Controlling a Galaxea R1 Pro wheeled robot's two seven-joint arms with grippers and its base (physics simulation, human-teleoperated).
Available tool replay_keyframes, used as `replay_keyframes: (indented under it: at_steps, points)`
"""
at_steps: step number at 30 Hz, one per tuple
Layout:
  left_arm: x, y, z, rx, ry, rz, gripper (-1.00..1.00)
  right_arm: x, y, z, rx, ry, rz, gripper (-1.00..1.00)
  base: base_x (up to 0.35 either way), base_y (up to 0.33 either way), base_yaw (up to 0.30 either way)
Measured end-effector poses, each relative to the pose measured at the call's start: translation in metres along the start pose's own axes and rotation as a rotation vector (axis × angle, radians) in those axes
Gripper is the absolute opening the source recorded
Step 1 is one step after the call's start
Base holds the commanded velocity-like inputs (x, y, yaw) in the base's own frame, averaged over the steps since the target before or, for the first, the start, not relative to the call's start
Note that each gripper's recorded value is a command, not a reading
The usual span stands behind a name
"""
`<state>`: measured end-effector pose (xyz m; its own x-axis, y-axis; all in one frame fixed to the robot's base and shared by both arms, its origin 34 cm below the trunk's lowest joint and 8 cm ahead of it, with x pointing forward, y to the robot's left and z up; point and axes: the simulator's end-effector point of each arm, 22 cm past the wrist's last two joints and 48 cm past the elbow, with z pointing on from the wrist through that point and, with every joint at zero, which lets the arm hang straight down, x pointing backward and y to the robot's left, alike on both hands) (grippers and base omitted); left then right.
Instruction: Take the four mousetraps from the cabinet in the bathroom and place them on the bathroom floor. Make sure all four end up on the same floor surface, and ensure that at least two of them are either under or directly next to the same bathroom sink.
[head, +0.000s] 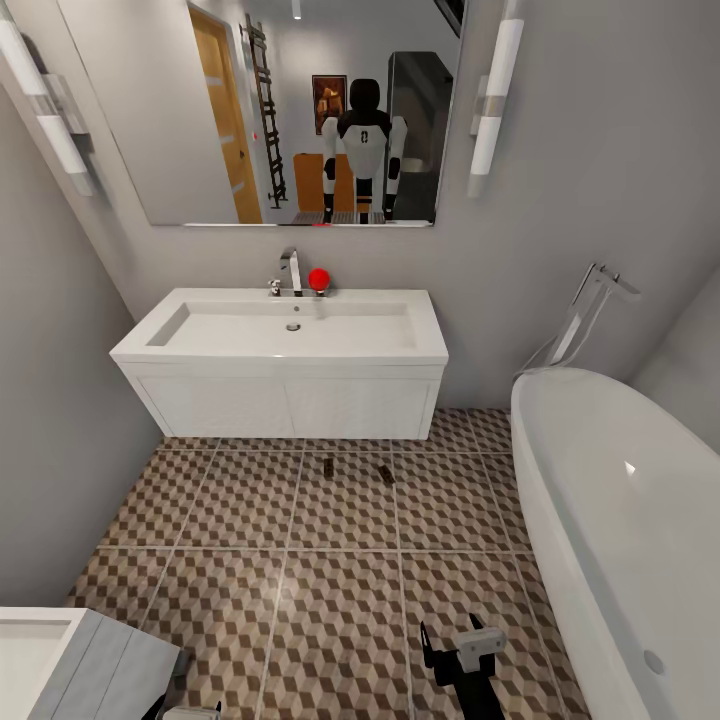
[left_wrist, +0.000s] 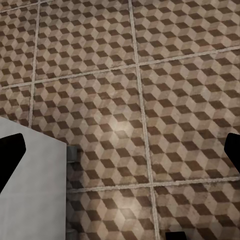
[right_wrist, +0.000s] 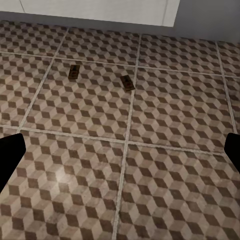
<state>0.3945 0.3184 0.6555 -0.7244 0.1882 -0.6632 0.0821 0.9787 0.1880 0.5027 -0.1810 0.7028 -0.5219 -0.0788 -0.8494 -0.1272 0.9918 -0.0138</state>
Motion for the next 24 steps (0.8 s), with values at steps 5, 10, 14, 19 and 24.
replay_keyframes:
  at_steps: [5, 10, 14, 19, 24]
  points:
    - [0.0, 0.0, 0.0, 0.0, 0.0, 0.0, 1.0, -0.0003, 0.0, 0.0002, 0.0, -0.001, 0.0, 1.0, 0.0, 0.0, 0.0]
    - [0.0, 0.0, 0.0, 0.0, 0.0, 0.0, 1.0, -0.0003, 0.0, 0.0002, 0.0, 0.0, 0.0, 1.0, 0.0, 0.0, 0.0]
    - [-0.0001, -0.0001, 0.0, 0.0, 0.0, 0.0, 1.0, -0.0003, -0.0001, 0.0003, 0.0, -0.001, 0.0, 1.0, 0.0, 0.0, 0.0]
    - [0.0, 0.0, 0.0, 0.0, 0.0, 0.0, 1.0, -0.0002, 0.0, 0.0002, 0.0, 0.0, 0.0, 1.0, 0.0, 0.0, 0.0]
    - [0.0, 0.0, 0.0, 0.0, 0.0, 0.0, 1.0, -0.0001, 0.0, 0.0001, 0.0, 0.0, 0.0, 1.0, 0.0, 0.0, 0.0]
